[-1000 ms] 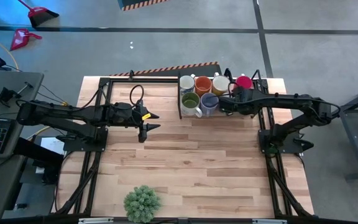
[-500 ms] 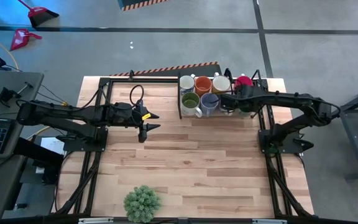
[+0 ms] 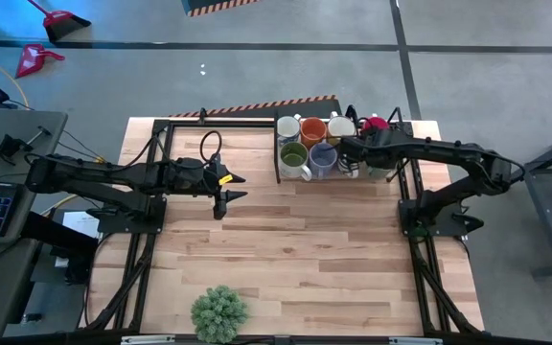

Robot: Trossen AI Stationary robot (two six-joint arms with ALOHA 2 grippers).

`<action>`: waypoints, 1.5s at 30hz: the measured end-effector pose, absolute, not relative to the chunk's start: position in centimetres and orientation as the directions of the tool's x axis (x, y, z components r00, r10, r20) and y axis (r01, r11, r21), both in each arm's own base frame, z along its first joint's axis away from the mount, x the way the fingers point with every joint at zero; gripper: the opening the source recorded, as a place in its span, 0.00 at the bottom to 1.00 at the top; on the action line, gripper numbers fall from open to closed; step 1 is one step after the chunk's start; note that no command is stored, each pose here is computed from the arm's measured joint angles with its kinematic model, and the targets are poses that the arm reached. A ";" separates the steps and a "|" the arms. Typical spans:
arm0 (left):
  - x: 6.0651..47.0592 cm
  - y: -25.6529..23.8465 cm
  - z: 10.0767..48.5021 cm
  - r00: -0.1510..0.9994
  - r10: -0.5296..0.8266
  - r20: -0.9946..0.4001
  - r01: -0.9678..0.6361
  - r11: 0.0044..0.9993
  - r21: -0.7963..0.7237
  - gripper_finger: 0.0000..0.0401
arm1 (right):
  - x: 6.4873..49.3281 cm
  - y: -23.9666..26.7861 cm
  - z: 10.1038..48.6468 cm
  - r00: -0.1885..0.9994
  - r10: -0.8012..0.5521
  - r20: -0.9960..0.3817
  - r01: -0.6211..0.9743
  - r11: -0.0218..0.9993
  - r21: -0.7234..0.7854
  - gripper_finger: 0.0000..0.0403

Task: Place coffee mugs
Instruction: Put the green mug on the shelf, then return to Home Position

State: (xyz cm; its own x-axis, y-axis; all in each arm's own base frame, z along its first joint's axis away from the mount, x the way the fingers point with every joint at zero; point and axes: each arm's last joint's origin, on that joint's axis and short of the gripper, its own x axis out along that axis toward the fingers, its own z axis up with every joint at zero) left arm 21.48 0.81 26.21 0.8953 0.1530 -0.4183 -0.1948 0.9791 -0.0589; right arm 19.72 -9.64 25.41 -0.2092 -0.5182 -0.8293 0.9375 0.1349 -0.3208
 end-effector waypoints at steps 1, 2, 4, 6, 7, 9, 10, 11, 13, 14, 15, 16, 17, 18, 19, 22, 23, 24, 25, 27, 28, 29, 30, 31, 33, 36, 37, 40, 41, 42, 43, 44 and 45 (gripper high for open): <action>21.5 0.8 26.2 0.895 0.153 -0.419 -0.195 0.979 -0.059 0.45 | 19.7 -9.7 25.4 -0.209 -0.518 -0.829 0.938 0.134 -0.320 0.00; 21.5 0.8 26.2 0.895 0.153 -0.418 -0.195 0.979 -0.059 0.45 | 19.7 -9.7 25.4 -0.210 -0.518 -0.829 0.938 0.132 -0.319 0.00; 21.5 0.8 26.2 0.895 0.153 -0.418 -0.195 0.979 -0.059 0.45 | 19.7 -9.8 25.4 -0.209 -0.518 -0.830 0.939 0.130 -0.318 0.00; 21.5 0.8 26.2 0.895 0.153 -0.418 -0.195 0.979 -0.059 0.45 | 19.7 -9.8 25.4 -0.206 -0.515 -0.832 0.941 0.131 -0.313 0.00; 21.5 0.8 26.2 0.895 0.153 -0.418 -0.195 0.979 -0.058 0.45 | 19.7 -9.8 25.4 -0.202 -0.511 -0.835 0.942 0.133 -0.309 0.00; 21.5 0.8 26.2 0.895 0.153 -0.418 -0.195 0.979 -0.058 0.45 | 19.8 -9.8 25.4 -0.192 -0.507 -0.840 0.943 0.142 -0.302 0.00; 21.5 0.8 26.2 0.895 0.153 -0.418 -0.195 0.979 -0.058 0.45 | 19.9 -9.8 25.4 -0.185 -0.509 -0.841 0.943 0.149 -0.297 0.00; 21.5 0.8 26.2 0.895 0.153 -0.418 -0.195 0.979 -0.058 0.45 | 20.0 -9.9 25.4 -0.177 -0.511 -0.841 0.944 0.153 -0.292 0.00; 21.5 0.8 26.2 0.895 0.153 -0.418 -0.194 0.979 -0.058 0.45 | 20.2 -10.0 25.4 -0.156 -0.520 -0.840 0.949 0.158 -0.274 0.00; 21.5 0.8 26.2 0.895 0.153 -0.418 -0.195 0.979 -0.058 0.45 | 20.3 -10.0 25.4 -0.149 -0.523 -0.839 0.949 0.163 -0.270 0.00; 21.5 0.8 26.2 0.895 0.153 -0.418 -0.194 0.979 -0.058 0.45 | 20.3 -10.0 25.4 -0.144 -0.525 -0.839 0.948 0.169 -0.269 0.00; 21.5 0.8 26.2 0.895 0.153 -0.418 -0.195 0.979 -0.058 0.45 | 20.4 -10.0 25.4 -0.142 -0.526 -0.838 0.948 0.172 -0.268 0.00; 21.5 0.8 26.2 0.895 0.153 -0.418 -0.195 0.979 -0.058 0.45 | 20.4 -10.0 25.4 -0.142 -0.527 -0.838 0.948 0.171 -0.268 0.00; 21.5 0.8 26.2 0.895 0.153 -0.418 -0.195 0.979 -0.059 0.45 | 20.4 -10.0 25.4 -0.143 -0.529 -0.836 0.948 0.170 -0.270 0.00; 21.5 0.8 26.2 0.895 0.153 -0.418 -0.195 0.979 -0.058 0.45 | 20.3 -10.0 25.4 -0.145 -0.529 -0.836 0.947 0.170 -0.272 0.00; 21.5 0.8 26.2 0.895 0.153 -0.418 -0.195 0.979 -0.058 0.45 | 20.2 -10.0 25.4 -0.161 -0.529 -0.833 0.942 0.170 -0.290 0.00; 21.5 0.8 26.2 0.895 0.153 -0.418 -0.195 0.979 -0.058 0.45 | 20.1 -10.0 25.4 -0.172 -0.534 -0.828 0.938 0.166 -0.303 0.00; 21.5 0.8 26.2 0.895 0.153 -0.418 -0.194 0.979 -0.058 0.45 | 20.0 -10.0 25.4 -0.186 -0.539 -0.822 0.935 0.159 -0.316 0.00; 21.5 0.8 26.2 0.895 0.153 -0.418 -0.195 0.979 -0.059 0.45 | 19.9 -10.0 25.5 -0.194 -0.548 -0.814 0.932 0.154 -0.327 0.00; 21.5 0.8 26.2 0.895 0.153 -0.418 -0.195 0.979 -0.058 0.45 | 19.9 -10.0 25.5 -0.196 -0.554 -0.809 0.931 0.154 -0.331 0.00; 21.5 0.8 26.2 0.895 0.153 -0.418 -0.195 0.979 -0.058 0.45 | 19.9 -10.0 25.5 -0.197 -0.552 -0.810 0.929 0.158 -0.334 0.00; 21.5 0.8 26.2 0.895 0.153 -0.418 -0.195 0.979 -0.058 0.45 | 19.9 -10.0 25.5 -0.198 -0.550 -0.812 0.929 0.160 -0.335 0.00; 21.5 0.8 26.2 0.895 0.153 -0.418 -0.195 0.979 -0.058 0.45 | 19.9 -9.9 25.4 -0.199 -0.546 -0.814 0.928 0.162 -0.336 0.00; 21.5 0.8 26.2 0.895 0.153 -0.418 -0.195 0.979 -0.058 0.45 | 19.9 -9.9 25.4 -0.199 -0.546 -0.814 0.926 0.166 -0.338 0.00; 21.5 0.8 26.2 0.895 0.153 -0.418 -0.191 0.980 -0.050 0.45 | 19.9 -9.6 25.6 -0.194 -0.563 -0.803 0.922 0.174 -0.345 0.00; 21.5 0.8 26.2 0.895 0.154 -0.419 -0.188 0.981 -0.043 0.45 | 20.1 -8.7 26.7 -0.161 -0.611 -0.775 0.919 0.194 -0.344 0.00; 21.5 0.8 26.2 0.895 0.154 -0.418 -0.188 0.981 -0.043 0.45 | 20.2 -8.4 27.6 -0.135 -0.640 -0.756 0.921 0.201 -0.335 0.00; 21.5 0.8 26.2 0.894 0.160 -0.418 -0.193 0.980 -0.038 0.45 | 20.3 -6.7 30.5 -0.023 -0.721 -0.692 0.918 0.259 -0.301 0.00; 21.5 0.8 26.2 0.894 0.160 -0.417 -0.194 0.980 -0.038 0.45 | 20.3 -6.0 31.5 0.028 -0.748 -0.663 0.914 0.288 -0.286 0.00; 21.5 0.8 26.2 0.894 0.160 -0.417 -0.194 0.980 -0.038 0.45 | 20.3 -5.1 32.3 0.083 -0.770 -0.633 0.905 0.324 -0.276 0.00; 21.5 0.8 26.2 0.894 0.160 -0.418 -0.193 0.980 -0.038 0.45 | 20.1 -4.2 32.9 0.136 -0.788 -0.600 0.891 0.362 -0.274 0.00; 21.5 0.8 26.2 0.894 0.160 -0.418 -0.192 0.981 -0.034 0.45 | 20.0 -3.3 33.3 0.192 -0.798 -0.571 0.875 0.403 -0.269 0.00; 21.5 0.8 26.2 0.894 0.160 -0.418 -0.189 0.981 -0.030 0.45 | 19.8 -2.5 33.4 0.246 -0.796 -0.553 0.856 0.447 -0.262 0.00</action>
State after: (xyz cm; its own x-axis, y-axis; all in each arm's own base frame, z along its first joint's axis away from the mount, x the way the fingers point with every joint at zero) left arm 21.47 0.83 26.21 0.8944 0.1596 -0.4179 -0.1892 0.9815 -0.0302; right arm 19.80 -2.50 33.43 0.2459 -0.7957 -0.5535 0.8556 0.4465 -0.2619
